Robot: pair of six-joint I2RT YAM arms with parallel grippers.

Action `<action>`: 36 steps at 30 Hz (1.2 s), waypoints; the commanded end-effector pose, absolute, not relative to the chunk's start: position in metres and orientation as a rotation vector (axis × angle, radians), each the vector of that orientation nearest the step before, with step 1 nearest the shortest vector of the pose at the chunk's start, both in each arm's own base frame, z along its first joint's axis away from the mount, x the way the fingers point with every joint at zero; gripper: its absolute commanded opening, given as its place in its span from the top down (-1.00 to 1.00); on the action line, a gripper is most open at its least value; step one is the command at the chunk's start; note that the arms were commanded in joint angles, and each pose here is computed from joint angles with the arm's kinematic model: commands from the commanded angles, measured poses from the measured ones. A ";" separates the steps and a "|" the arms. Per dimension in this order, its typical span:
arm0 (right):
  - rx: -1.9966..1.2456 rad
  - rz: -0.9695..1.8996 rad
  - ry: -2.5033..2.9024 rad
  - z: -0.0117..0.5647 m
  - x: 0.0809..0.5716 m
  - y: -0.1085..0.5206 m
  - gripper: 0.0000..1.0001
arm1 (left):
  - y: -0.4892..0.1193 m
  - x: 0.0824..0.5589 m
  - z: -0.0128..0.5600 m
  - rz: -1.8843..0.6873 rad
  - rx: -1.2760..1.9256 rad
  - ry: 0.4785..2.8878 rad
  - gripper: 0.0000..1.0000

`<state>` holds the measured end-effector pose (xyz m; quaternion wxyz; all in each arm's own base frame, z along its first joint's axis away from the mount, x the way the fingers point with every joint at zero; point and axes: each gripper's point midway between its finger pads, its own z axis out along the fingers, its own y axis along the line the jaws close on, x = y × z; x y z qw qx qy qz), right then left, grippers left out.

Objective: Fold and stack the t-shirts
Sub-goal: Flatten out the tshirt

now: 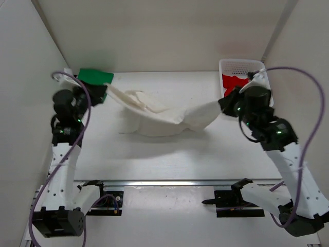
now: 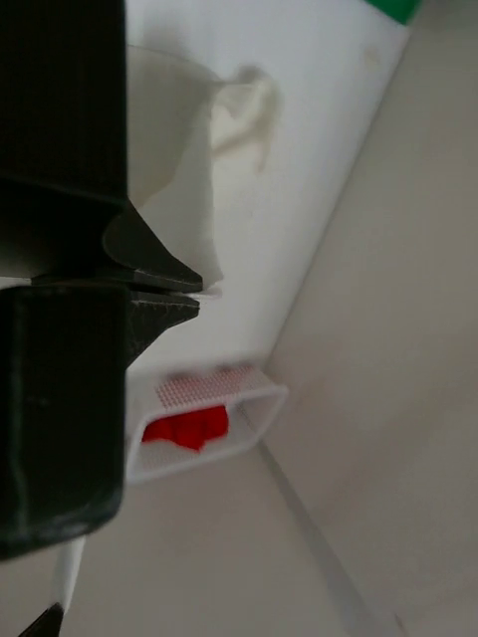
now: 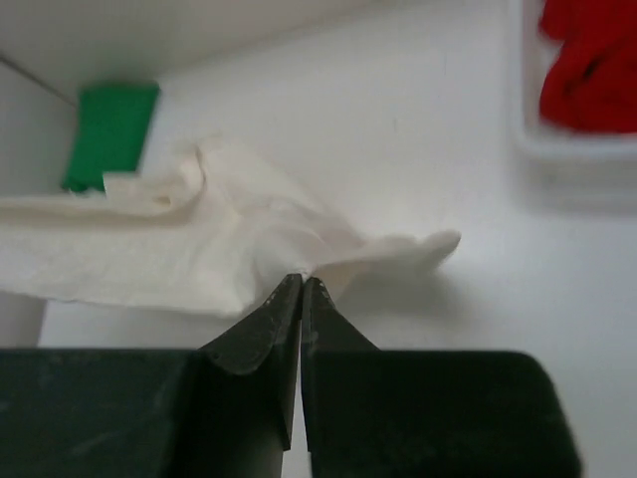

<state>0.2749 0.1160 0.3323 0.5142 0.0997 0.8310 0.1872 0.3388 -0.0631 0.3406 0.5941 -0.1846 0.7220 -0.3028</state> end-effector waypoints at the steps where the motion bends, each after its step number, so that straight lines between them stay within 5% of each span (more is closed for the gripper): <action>1: 0.237 0.255 1.862 0.413 0.259 0.072 1.00 | -0.058 0.327 0.442 -0.906 -0.310 1.532 1.00; 5: 0.194 0.276 1.629 0.526 0.257 0.059 1.00 | -0.043 0.316 0.507 -0.919 -0.271 1.426 1.00; 11: 0.090 0.437 1.399 0.617 0.233 0.113 1.00 | -0.032 0.298 0.551 -0.935 -0.278 1.328 1.00; 13: 0.136 0.451 1.343 0.636 0.210 0.122 1.00 | -0.032 0.291 0.570 -0.895 -0.266 1.303 1.00; 14: -0.110 0.380 1.361 0.624 0.181 0.150 1.00 | -0.029 0.290 0.577 -0.868 -0.264 1.295 1.00; 15: -0.087 0.188 1.320 0.621 0.179 0.146 1.00 | -0.027 0.291 0.580 -0.849 -0.269 1.289 1.00; 16: 0.145 0.353 1.271 0.635 0.175 0.115 1.00 | -0.026 0.291 0.580 -0.833 -0.273 1.292 1.00; 18: 0.165 0.247 1.303 0.639 0.198 0.126 1.00 | -0.016 0.315 0.552 -0.837 -0.330 1.325 1.00; 23: -0.105 0.057 1.377 0.570 0.253 0.170 1.00 | -0.024 0.366 0.443 -0.743 -0.458 1.503 1.00; 25: -0.100 0.230 1.573 0.515 0.299 0.183 1.00 | -0.029 0.372 0.401 -0.715 -0.490 1.577 1.00; 31: -0.081 0.361 1.913 0.372 0.404 0.132 1.00 | -0.025 0.388 0.253 -0.621 -0.606 1.834 1.00; 36: -0.067 0.435 1.946 0.379 0.505 0.117 1.00 | -0.038 0.461 0.254 -0.602 -0.619 1.870 1.00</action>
